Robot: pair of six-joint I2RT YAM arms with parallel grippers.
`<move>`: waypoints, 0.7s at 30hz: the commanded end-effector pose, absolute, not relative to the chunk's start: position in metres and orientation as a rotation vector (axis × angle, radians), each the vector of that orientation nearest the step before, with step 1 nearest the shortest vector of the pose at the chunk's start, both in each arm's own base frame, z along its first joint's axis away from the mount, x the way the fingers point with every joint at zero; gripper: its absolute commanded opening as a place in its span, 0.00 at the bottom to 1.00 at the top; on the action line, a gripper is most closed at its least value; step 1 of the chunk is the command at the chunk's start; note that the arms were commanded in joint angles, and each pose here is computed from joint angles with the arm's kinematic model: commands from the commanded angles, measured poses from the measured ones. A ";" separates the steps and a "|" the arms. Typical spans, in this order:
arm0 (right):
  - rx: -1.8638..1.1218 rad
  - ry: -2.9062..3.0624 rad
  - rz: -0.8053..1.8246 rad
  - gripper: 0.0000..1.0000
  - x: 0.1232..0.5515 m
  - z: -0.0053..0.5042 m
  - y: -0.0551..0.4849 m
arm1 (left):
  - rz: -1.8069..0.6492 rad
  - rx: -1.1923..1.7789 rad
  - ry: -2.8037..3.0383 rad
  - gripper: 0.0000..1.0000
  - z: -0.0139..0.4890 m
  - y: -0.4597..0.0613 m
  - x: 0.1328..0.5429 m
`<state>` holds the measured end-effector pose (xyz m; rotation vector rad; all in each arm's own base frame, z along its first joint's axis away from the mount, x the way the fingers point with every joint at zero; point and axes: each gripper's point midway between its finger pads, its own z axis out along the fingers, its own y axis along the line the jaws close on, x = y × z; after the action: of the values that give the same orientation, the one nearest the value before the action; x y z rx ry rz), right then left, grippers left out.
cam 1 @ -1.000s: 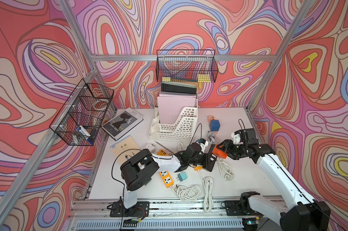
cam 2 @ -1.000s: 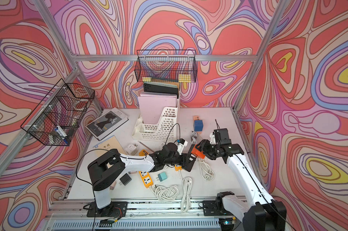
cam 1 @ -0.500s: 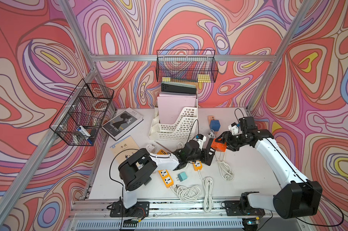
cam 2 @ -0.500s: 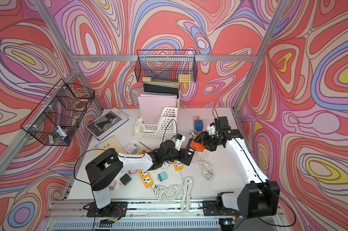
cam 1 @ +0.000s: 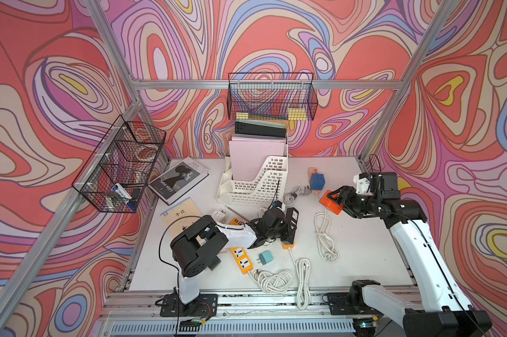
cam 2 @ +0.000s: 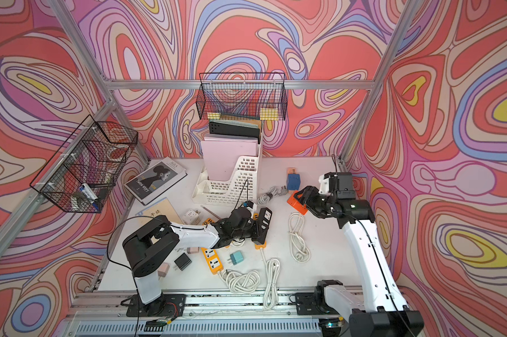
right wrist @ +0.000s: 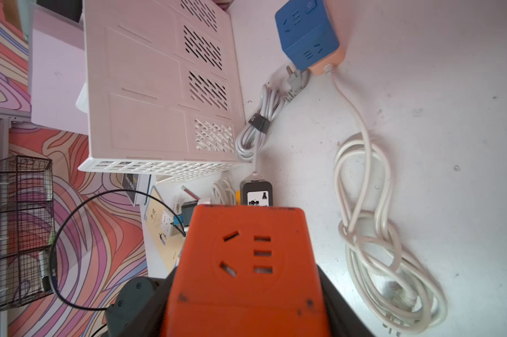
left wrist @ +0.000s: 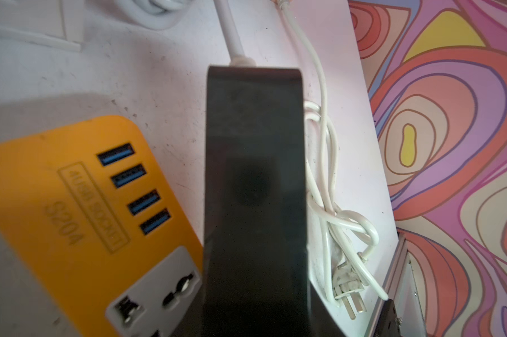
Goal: Pull the plug off the socket
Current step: Remove the plug from the socket, then place the socket at the center of the board.
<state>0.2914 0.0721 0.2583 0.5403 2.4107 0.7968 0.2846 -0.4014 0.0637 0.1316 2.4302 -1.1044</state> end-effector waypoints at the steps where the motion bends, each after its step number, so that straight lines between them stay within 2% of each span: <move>1: 0.438 2.400 0.829 0.18 0.288 0.266 0.079 | -1.206 0.246 2.484 0.00 0.046 -0.418 0.268; 4: 0.455 2.354 0.905 0.18 0.291 0.266 0.085 | -1.270 0.123 2.494 0.00 0.053 -0.436 0.271; 7: 0.472 2.350 0.928 0.19 0.290 0.260 0.087 | -1.184 -0.056 2.577 0.13 0.040 -0.439 0.272; 10: 0.477 2.367 0.922 0.19 0.285 0.250 0.087 | -1.166 -0.088 2.636 0.37 0.032 -0.447 0.270; 14: 0.473 2.390 0.917 0.19 0.278 0.241 0.087 | -1.114 -0.007 2.668 0.63 0.036 -0.451 0.266; 18: 0.431 2.393 0.880 0.20 0.275 0.244 0.085 | -1.033 0.113 2.611 0.74 0.064 -0.432 0.263; 21: 0.384 2.368 0.892 0.21 0.275 0.250 0.087 | -0.932 0.178 2.544 0.76 0.087 -0.401 0.258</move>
<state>0.2747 0.0845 0.2344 0.4737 2.4236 0.8835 0.2623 -0.4314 0.0713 0.0875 2.5767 -1.0841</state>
